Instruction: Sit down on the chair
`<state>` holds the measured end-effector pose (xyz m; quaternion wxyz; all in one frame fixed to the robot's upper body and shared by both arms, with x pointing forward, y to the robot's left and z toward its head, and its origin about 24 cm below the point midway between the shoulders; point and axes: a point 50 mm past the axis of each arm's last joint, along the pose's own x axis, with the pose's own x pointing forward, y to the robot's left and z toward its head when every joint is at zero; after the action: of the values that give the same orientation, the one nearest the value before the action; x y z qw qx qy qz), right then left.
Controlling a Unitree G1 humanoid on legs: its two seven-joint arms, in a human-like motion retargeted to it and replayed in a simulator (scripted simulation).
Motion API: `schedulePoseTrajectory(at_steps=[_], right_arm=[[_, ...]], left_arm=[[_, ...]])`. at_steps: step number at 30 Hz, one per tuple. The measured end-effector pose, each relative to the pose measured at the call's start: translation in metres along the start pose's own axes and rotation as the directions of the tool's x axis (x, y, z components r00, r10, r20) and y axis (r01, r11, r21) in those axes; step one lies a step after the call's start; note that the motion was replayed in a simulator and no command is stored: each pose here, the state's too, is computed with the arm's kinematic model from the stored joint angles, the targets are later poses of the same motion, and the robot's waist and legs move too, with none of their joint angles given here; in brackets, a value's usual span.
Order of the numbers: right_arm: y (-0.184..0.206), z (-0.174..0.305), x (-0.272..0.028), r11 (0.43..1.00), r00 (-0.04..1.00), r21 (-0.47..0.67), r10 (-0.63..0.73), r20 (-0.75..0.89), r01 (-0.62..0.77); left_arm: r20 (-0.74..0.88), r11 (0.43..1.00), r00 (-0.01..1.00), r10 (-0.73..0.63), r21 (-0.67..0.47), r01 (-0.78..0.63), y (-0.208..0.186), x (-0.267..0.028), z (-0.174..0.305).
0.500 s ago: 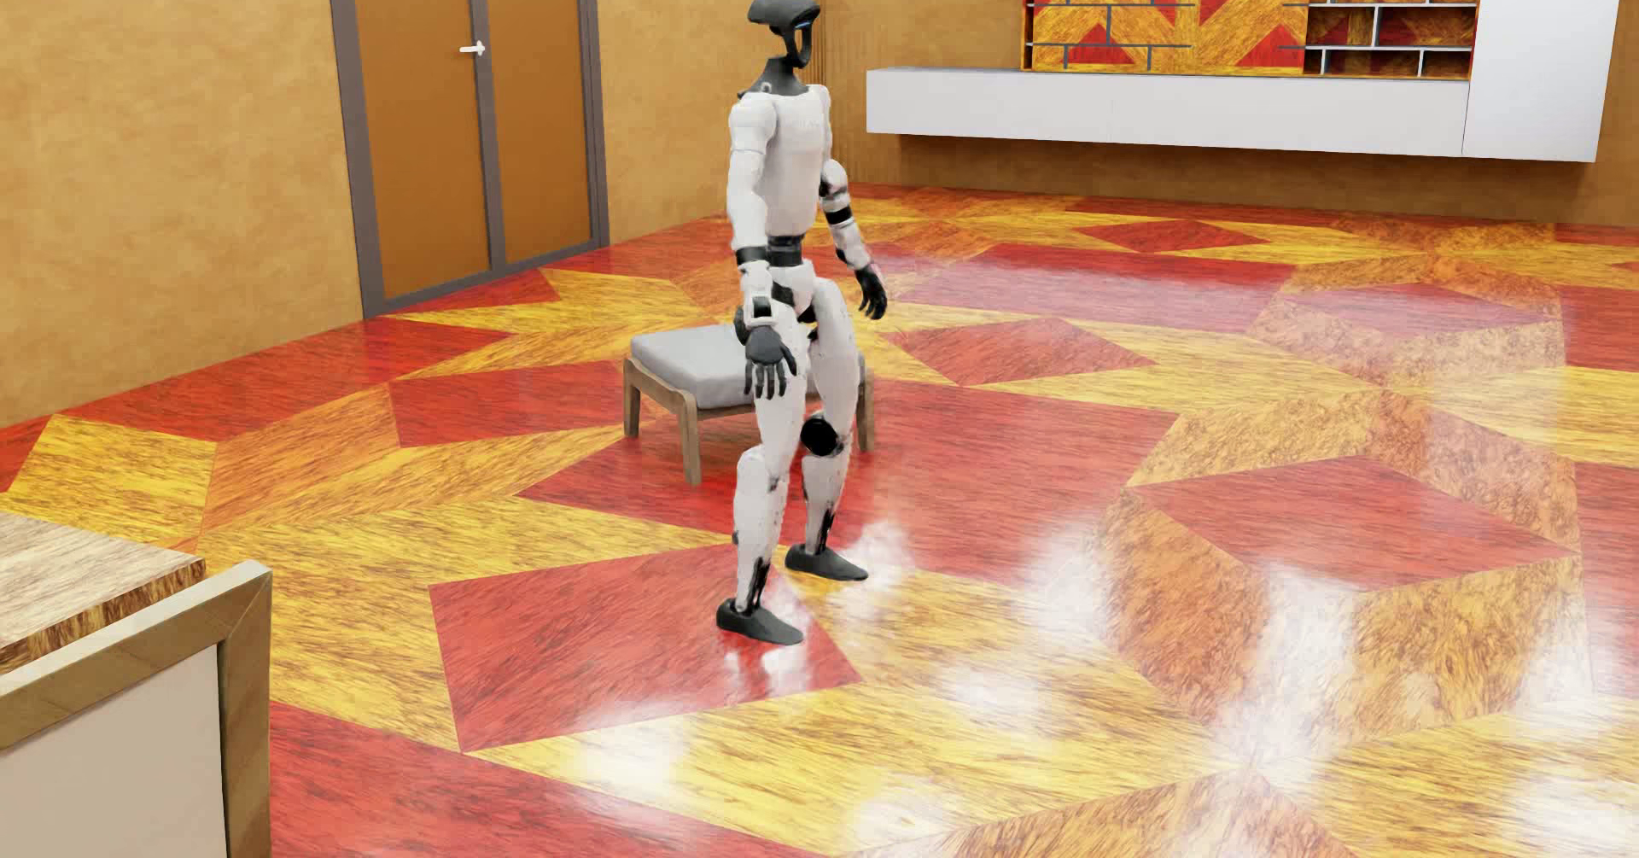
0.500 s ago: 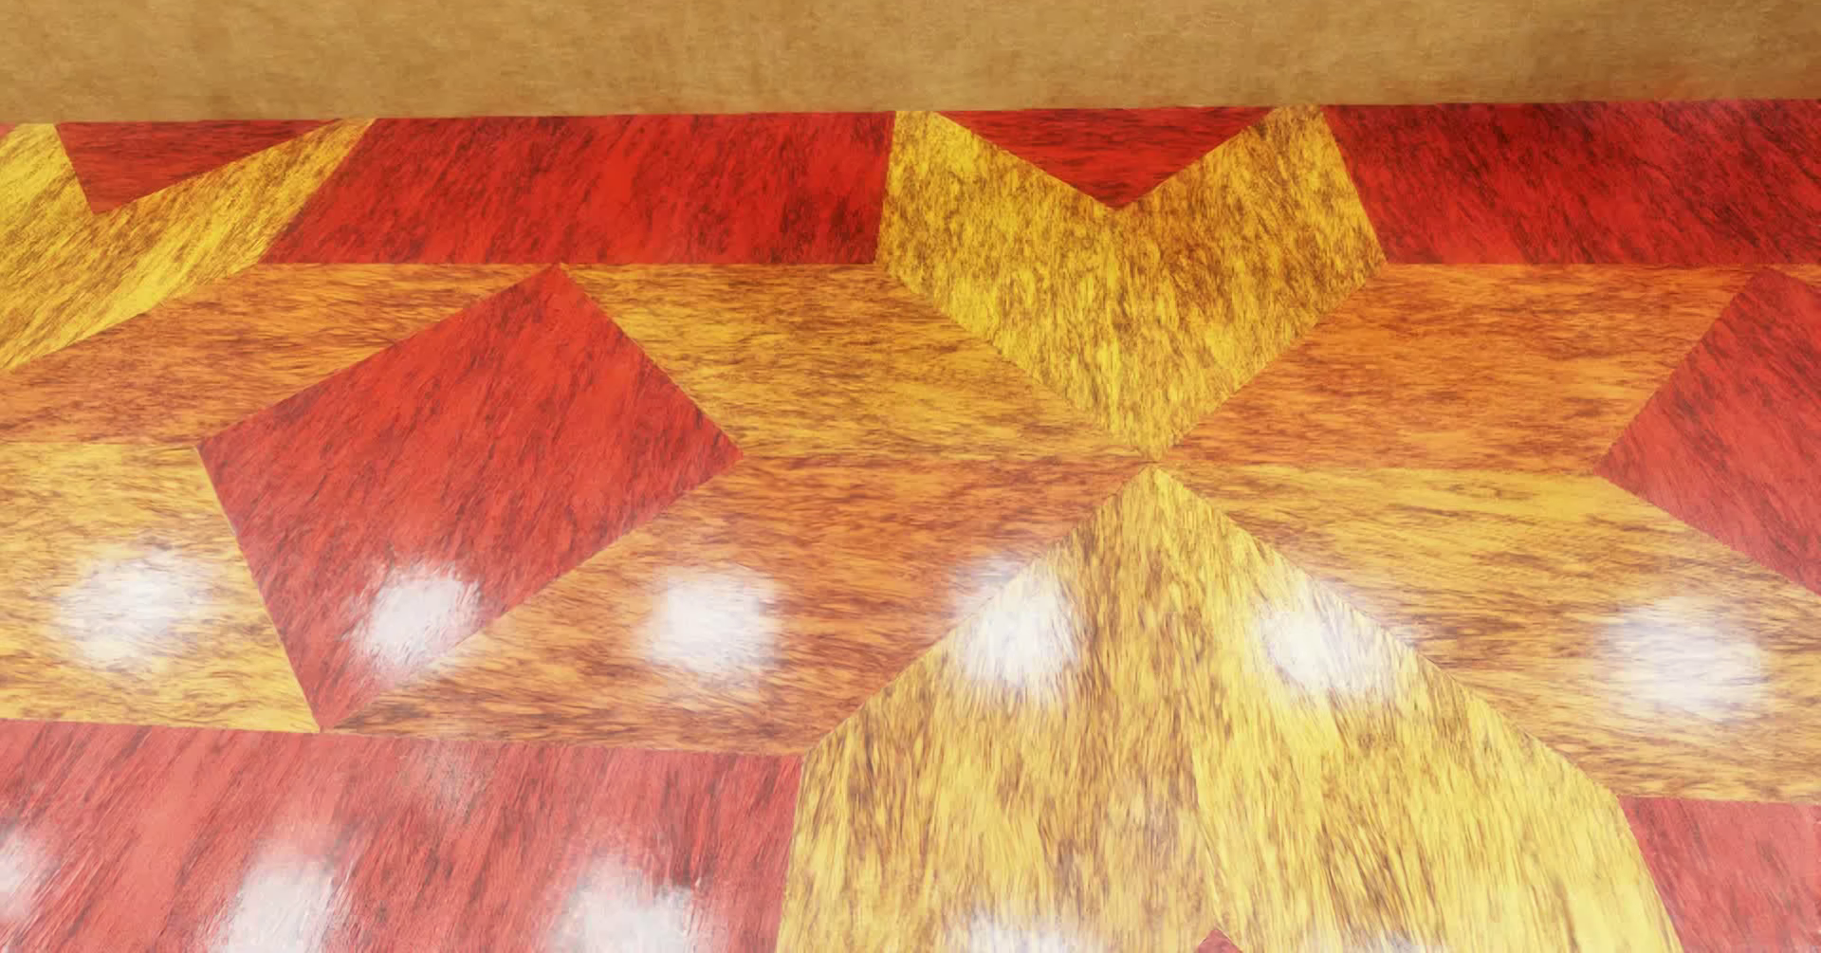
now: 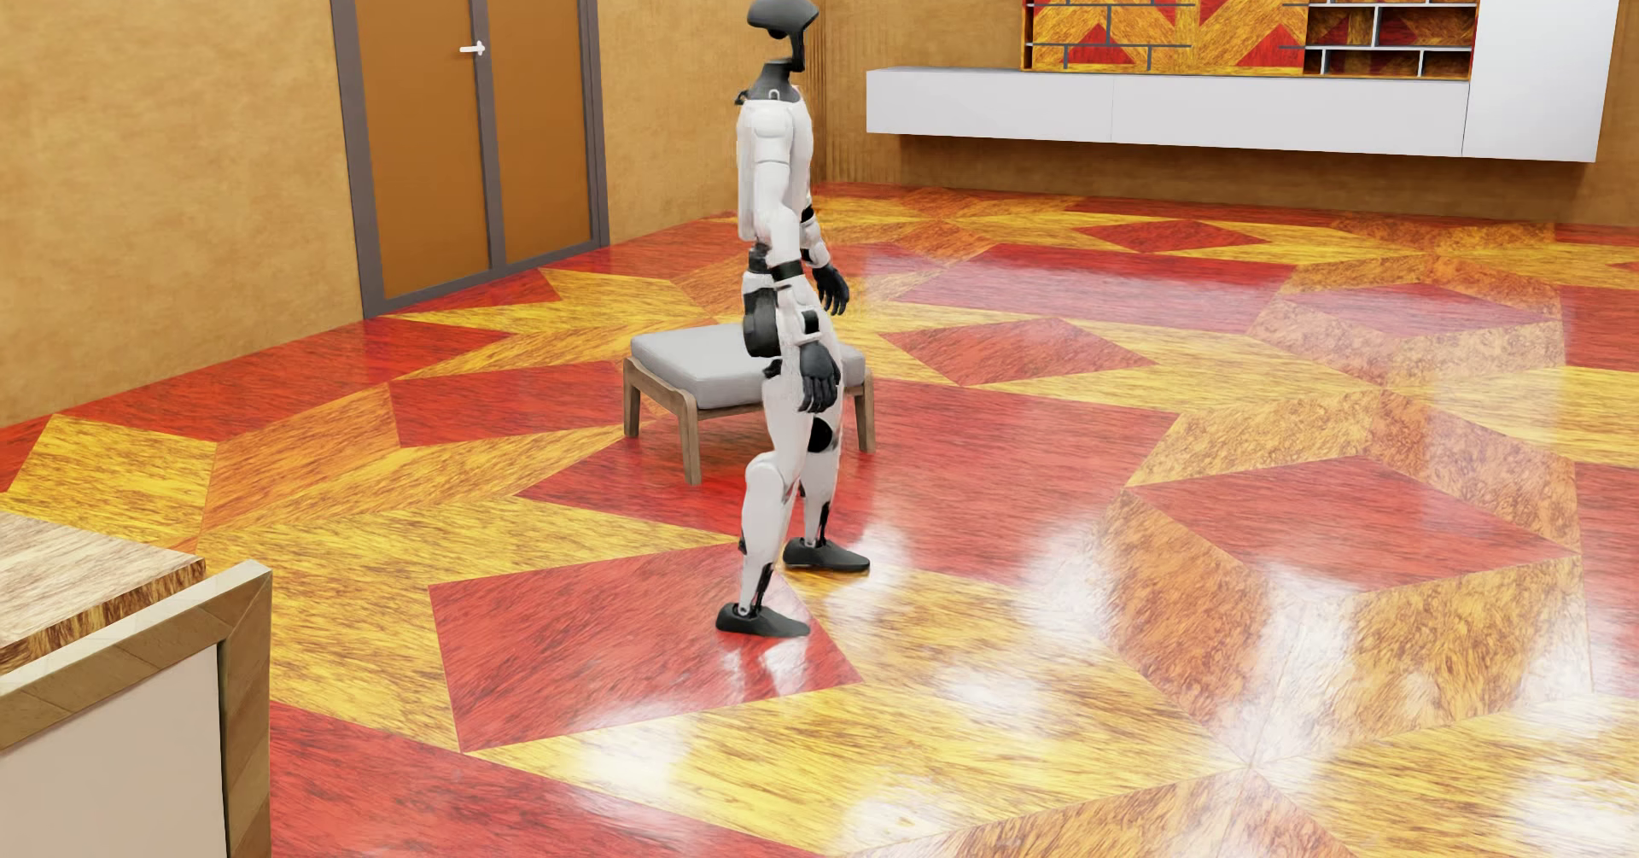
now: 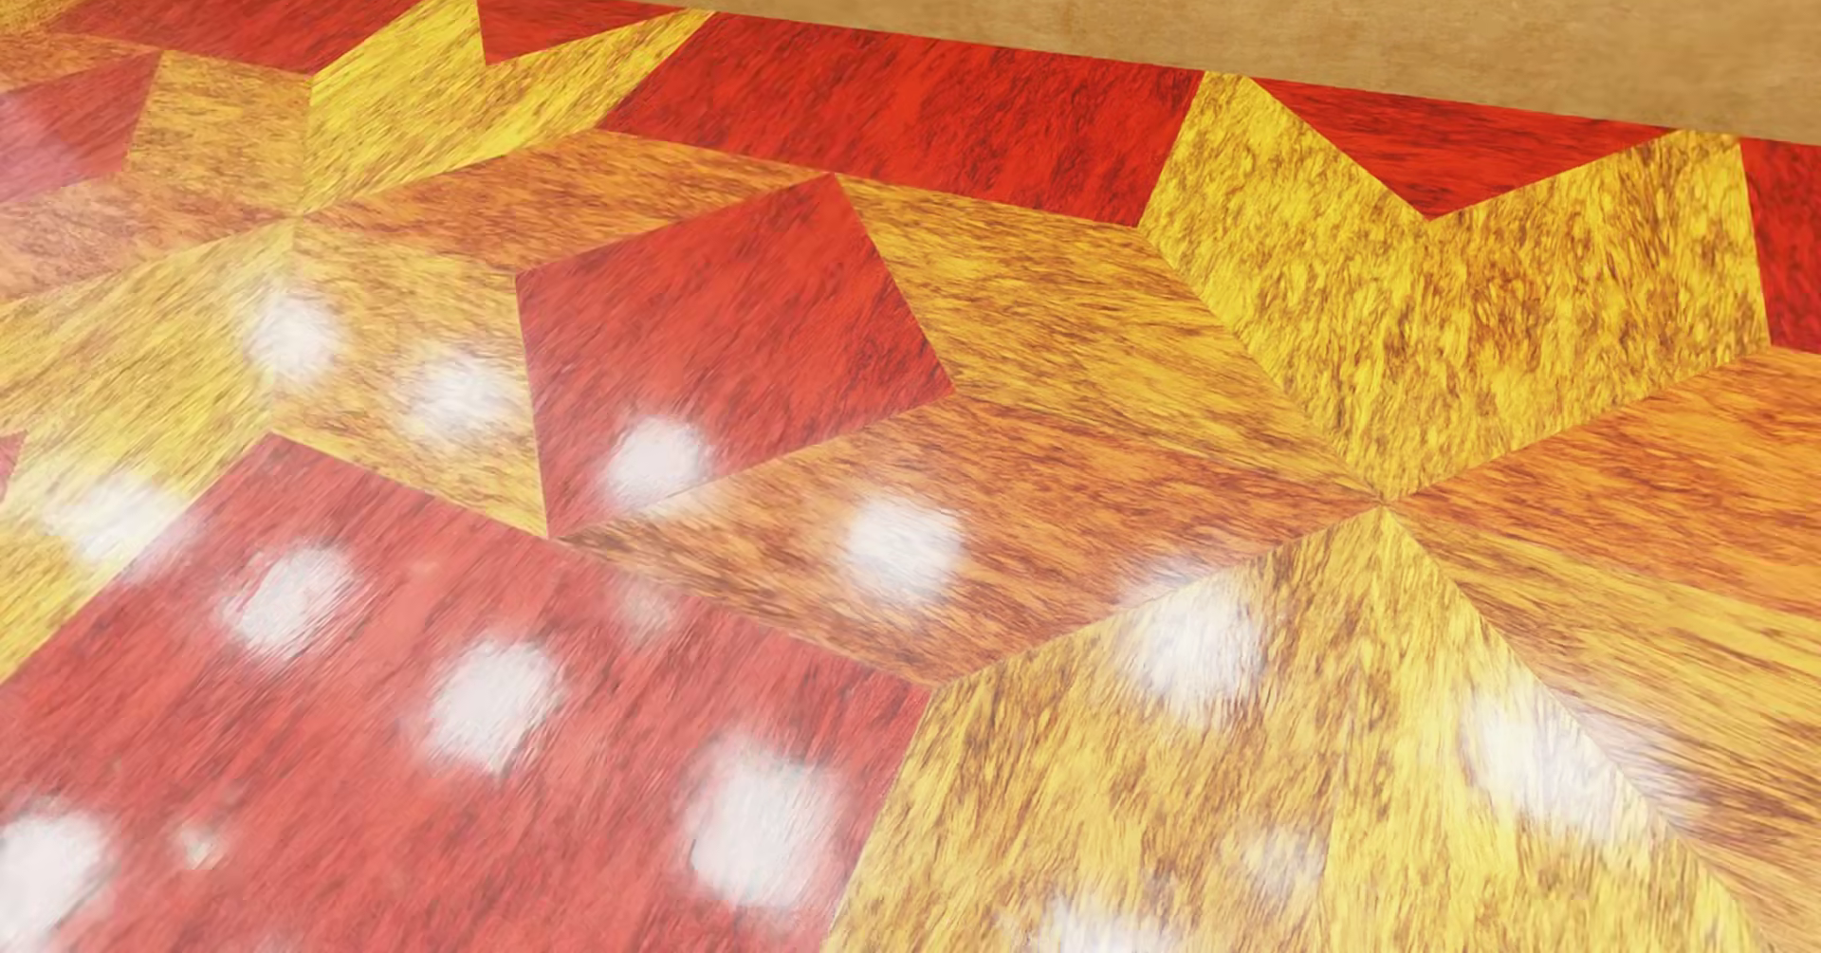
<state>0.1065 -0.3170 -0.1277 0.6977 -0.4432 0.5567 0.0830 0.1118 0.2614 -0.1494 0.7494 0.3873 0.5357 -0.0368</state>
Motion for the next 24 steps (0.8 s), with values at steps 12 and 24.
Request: schedulePoseTrajectory(at_steps=[12,24], right_arm=[[-0.008,-0.002,-0.001,0.999,0.998,0.007,-0.052,0.032,0.052],[0.007,0.012,-0.001,0.981,0.997,0.181,-0.073,0.039,0.065]], left_arm=[[-0.019,0.999,0.999,-0.038,-0.005,0.038,0.003,-0.002,-0.019],[-0.102,0.994,0.993,-0.051,0.095,0.061,0.007,-0.005,-0.041]])
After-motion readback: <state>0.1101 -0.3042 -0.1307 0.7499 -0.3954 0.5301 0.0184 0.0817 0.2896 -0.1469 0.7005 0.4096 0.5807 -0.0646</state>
